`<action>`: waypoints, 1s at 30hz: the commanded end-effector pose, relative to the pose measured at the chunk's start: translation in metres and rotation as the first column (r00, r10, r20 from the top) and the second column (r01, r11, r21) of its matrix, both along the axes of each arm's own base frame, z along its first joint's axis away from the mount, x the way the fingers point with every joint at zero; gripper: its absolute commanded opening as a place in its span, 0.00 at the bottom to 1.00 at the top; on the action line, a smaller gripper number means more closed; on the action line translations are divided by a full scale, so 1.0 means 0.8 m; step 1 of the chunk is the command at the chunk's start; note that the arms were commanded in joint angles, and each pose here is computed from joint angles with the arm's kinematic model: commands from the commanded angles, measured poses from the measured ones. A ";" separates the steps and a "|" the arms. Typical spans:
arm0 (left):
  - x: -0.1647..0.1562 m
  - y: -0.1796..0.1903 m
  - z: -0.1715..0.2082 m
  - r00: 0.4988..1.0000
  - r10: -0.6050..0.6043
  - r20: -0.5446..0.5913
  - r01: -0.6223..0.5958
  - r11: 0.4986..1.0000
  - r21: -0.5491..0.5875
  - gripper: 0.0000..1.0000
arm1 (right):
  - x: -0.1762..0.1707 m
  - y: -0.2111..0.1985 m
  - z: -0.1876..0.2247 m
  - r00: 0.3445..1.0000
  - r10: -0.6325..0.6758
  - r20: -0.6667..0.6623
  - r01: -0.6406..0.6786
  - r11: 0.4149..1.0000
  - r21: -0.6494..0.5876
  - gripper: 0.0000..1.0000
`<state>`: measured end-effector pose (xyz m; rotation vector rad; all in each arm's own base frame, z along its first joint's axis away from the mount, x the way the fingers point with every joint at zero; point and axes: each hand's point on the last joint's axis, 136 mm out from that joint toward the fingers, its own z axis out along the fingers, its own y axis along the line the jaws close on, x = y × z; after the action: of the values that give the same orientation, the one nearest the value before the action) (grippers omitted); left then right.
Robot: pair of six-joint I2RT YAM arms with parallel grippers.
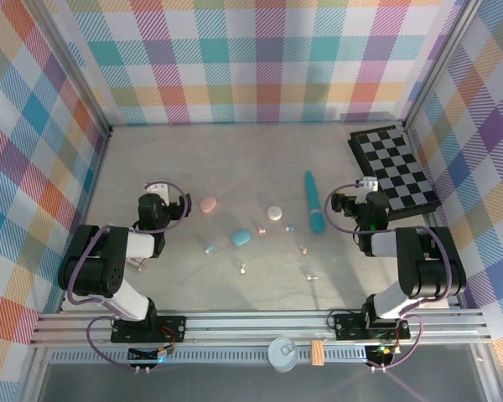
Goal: Insert the wireless bluetooth earbuds into the charging case
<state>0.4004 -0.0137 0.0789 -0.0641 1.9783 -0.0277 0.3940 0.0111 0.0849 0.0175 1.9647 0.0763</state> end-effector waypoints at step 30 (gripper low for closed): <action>-0.003 0.001 0.035 0.998 0.061 0.021 -0.062 0.996 0.065 1.00 | -0.008 -0.006 0.042 0.999 -0.040 -0.009 0.040 0.999 0.022 0.99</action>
<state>0.3949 -0.0148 0.0824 -0.0693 2.0019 0.0133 0.3897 0.0074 0.1008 0.0455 1.9772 0.0646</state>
